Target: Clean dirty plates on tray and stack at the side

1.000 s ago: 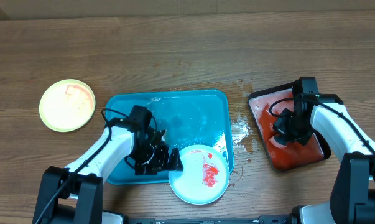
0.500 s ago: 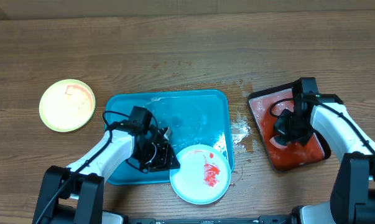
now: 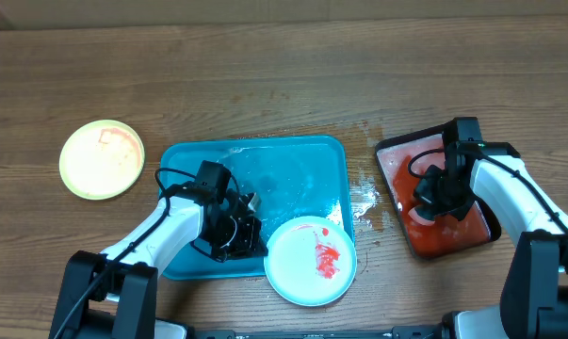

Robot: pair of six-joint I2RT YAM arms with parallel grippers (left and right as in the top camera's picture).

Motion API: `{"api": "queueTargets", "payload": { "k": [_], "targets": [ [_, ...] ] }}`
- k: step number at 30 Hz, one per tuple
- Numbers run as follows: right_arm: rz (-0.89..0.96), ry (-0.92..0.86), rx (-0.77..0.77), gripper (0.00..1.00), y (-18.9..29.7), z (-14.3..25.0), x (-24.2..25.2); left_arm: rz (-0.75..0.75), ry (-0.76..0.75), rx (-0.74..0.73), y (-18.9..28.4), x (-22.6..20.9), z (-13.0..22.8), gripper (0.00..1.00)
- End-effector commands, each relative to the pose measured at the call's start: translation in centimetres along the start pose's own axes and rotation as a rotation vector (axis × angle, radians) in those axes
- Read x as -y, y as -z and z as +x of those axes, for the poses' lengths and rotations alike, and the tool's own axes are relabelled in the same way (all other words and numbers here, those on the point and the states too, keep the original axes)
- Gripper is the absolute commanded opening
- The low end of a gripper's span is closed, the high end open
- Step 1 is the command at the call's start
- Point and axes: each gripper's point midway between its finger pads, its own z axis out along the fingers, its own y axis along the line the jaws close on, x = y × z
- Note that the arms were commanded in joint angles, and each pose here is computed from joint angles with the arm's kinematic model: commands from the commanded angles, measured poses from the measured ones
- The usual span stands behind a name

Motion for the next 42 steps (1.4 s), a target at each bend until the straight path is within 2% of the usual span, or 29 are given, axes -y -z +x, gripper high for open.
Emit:
{"api": "queueTargets", "payload": {
  "k": [1, 6, 14, 15, 21, 23, 30, 35, 39, 42],
  "targets": [
    [-0.004, -0.003, 0.02, 0.04, 0.4, -0.7, -0.2, -0.087, 0.085, 0.026, -0.2, -1.7, -0.4, 0.04],
    [-0.001, -0.002, 0.014, 0.04, 0.4, -0.5, -0.1, -0.241, 0.183, 0.125, 0.8, -4.8, -2.2, 0.04],
    [0.0, 0.001, 0.014, 0.04, 0.4, -0.5, -0.1, -0.231, 0.244, 0.208, 2.9, -5.8, -4.4, 0.04],
    [-0.001, 0.001, 0.014, 0.04, 0.4, -0.5, -0.1, -0.229, 0.243, 0.215, 3.1, -5.8, -4.6, 0.08],
    [-0.001, 0.002, 0.015, 0.04, 0.4, -0.6, -0.1, -0.194, 0.24, 0.232, 3.8, -5.0, -5.5, 0.49],
    [-0.002, 0.002, 0.017, 0.04, 0.4, -0.6, -0.1, -0.171, 0.238, 0.228, 3.8, -4.6, -5.5, 0.54],
    [-0.009, 0.001, 0.027, 0.04, 0.4, -0.8, -0.3, -0.015, 0.256, 0.151, 3.1, -1.7, -4.3, 0.48],
    [-0.01, 0.001, 0.028, 0.04, 0.4, -0.9, -0.3, -0.053, 0.334, 0.127, 2.7, -2.2, -3.4, 0.48],
    [-0.009, 0.005, 0.027, 0.04, 0.4, -0.8, -0.3, -0.098, 0.398, 0.139, 2.7, -3.2, -3.3, 0.38],
    [-0.009, 0.005, 0.027, 0.04, 0.4, -0.8, -0.3, -0.13, 0.416, 0.153, 2.8, -3.8, -3.4, 0.34]
  ]
}}
